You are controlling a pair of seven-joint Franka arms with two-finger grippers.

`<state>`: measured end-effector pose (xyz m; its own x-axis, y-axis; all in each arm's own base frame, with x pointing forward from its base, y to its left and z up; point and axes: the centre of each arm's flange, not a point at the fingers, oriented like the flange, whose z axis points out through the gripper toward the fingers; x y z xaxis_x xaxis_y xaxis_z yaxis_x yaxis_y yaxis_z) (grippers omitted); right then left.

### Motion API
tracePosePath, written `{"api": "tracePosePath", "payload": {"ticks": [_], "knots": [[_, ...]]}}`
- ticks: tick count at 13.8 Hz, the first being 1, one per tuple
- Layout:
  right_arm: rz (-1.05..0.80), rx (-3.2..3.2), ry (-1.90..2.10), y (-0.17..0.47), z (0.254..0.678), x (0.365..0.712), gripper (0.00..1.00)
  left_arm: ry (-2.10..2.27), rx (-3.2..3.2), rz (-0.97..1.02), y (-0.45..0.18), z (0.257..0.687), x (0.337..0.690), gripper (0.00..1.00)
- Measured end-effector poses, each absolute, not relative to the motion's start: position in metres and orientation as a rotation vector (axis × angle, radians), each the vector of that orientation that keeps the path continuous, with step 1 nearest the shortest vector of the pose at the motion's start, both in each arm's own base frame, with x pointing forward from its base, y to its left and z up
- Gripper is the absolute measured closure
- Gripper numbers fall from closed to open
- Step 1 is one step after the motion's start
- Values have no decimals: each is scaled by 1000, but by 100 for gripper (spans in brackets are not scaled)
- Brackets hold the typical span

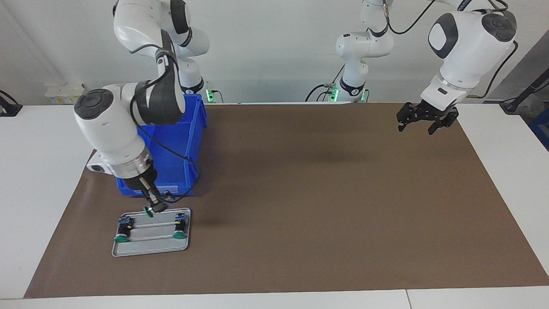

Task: Place and press button with both arms
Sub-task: 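Carry the cylinder with the right gripper to the table center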

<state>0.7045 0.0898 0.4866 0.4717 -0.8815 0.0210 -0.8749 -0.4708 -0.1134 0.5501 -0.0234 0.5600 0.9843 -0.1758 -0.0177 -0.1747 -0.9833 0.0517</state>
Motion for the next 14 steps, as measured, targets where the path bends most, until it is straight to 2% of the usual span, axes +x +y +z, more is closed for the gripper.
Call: {"api": "tracePosePath", "payload": {"ticks": [4, 10, 12, 14], "knots": [[-81, -2394, 1912, 222, 484, 671, 68, -252, 3074, -34, -18, 560, 550, 0], [-97, -2212, 2125, 394, 464, 587, 68, -250, 3074, -34, -17, 560, 550, 0], [-122, -2205, 2171, 432, 440, 564, 68, -250, 3074, -34, -17, 560, 550, 0], [-154, -2166, 2198, 475, 396, 547, 68, -250, 3074, -34, -17, 560, 550, 0]]}}
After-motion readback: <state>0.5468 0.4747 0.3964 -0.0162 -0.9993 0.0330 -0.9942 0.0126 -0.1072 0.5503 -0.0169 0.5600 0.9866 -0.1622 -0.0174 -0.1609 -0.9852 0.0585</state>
